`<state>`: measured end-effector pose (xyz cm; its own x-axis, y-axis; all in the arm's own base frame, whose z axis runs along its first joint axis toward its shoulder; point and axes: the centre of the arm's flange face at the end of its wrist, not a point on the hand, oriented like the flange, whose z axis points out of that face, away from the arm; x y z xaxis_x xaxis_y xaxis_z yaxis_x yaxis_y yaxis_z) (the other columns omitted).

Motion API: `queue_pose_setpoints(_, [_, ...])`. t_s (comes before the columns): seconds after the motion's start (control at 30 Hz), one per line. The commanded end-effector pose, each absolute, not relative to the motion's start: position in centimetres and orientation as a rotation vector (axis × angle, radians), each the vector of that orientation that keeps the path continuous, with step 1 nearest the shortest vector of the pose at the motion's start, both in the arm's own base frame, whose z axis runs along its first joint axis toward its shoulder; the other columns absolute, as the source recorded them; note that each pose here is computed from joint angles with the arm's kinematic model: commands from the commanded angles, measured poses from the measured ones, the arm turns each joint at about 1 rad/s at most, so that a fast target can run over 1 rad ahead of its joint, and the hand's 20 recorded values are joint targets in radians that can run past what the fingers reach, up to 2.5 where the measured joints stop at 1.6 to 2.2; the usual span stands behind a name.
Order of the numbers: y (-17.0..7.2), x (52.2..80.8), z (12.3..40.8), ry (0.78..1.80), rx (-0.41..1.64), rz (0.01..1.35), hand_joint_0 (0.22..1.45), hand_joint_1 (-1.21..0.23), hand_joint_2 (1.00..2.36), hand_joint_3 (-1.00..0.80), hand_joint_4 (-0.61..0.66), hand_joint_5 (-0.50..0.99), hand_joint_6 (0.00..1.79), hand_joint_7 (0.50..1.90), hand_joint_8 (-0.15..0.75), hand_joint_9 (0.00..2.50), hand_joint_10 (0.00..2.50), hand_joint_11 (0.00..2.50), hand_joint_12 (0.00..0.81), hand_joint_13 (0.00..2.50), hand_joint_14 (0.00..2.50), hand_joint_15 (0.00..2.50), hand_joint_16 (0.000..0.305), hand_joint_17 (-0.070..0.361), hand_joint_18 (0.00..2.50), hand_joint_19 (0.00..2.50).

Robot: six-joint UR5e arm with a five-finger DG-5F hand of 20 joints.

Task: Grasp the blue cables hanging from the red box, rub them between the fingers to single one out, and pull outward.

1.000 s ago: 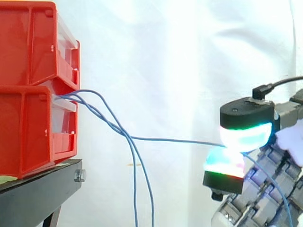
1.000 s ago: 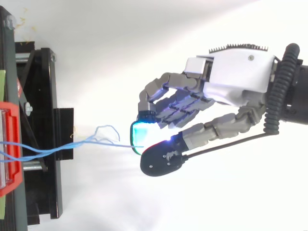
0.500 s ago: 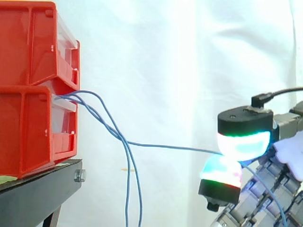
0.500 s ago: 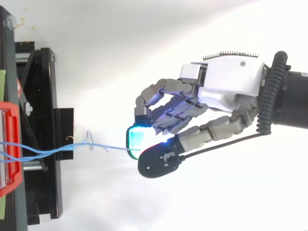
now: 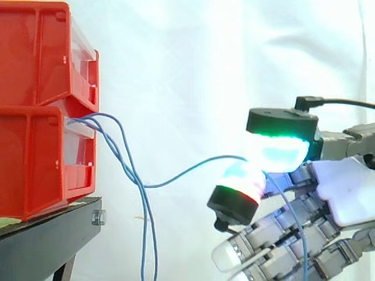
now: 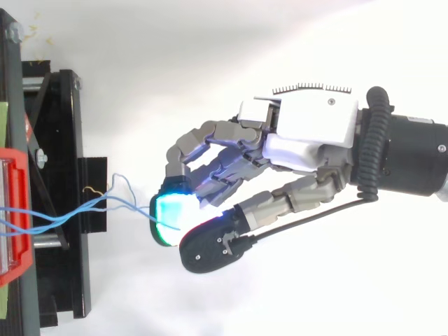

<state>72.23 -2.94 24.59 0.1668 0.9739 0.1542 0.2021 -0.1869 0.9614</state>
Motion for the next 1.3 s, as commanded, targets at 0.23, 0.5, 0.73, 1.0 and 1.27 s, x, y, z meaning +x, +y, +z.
queue_pose_setpoints(0.23, [-2.48, 72.61, 24.77, 1.158, 1.533, 1.126, 0.61, -0.86, 1.0, -0.04, 0.01, -0.07, 0.88, 1.14, 0.3, 0.78, 0.0, 0.11, 0.415, 0.66, 0.01, 0.23, 0.057, 0.128, 0.68, 0.21])
queue_pose_setpoints(0.5, [-2.48, 72.61, 24.77, 1.158, 1.533, 1.126, 0.6, -0.87, 1.02, -0.03, 0.03, -0.06, 0.87, 1.17, 0.308, 0.83, 0.0, 0.12, 0.419, 0.69, 0.01, 0.25, 0.058, 0.131, 0.71, 0.21])
queue_pose_setpoints(0.73, [-2.48, 72.61, 24.77, 1.158, 1.533, 1.126, 0.6, -0.88, 1.02, -0.02, 0.03, -0.06, 0.86, 1.16, 0.306, 0.85, 0.0, 0.12, 0.415, 0.68, 0.01, 0.25, 0.058, 0.131, 0.71, 0.2])
queue_pose_setpoints(1.0, [-2.48, 72.61, 24.77, 1.158, 1.533, 1.126, 0.59, -0.88, 1.04, -0.03, 0.03, -0.05, 0.86, 1.17, 0.305, 0.86, 0.0, 0.12, 0.416, 0.65, 0.01, 0.25, 0.058, 0.131, 0.69, 0.2])
queue_pose_setpoints(1.27, [-2.49, 72.62, 24.79, 1.156, 1.533, 1.126, 0.6, -0.89, 1.01, -0.04, 0.05, -0.05, 0.86, 1.18, 0.305, 0.85, 0.0, 0.13, 0.415, 0.66, 0.01, 0.25, 0.058, 0.13, 0.68, 0.2])
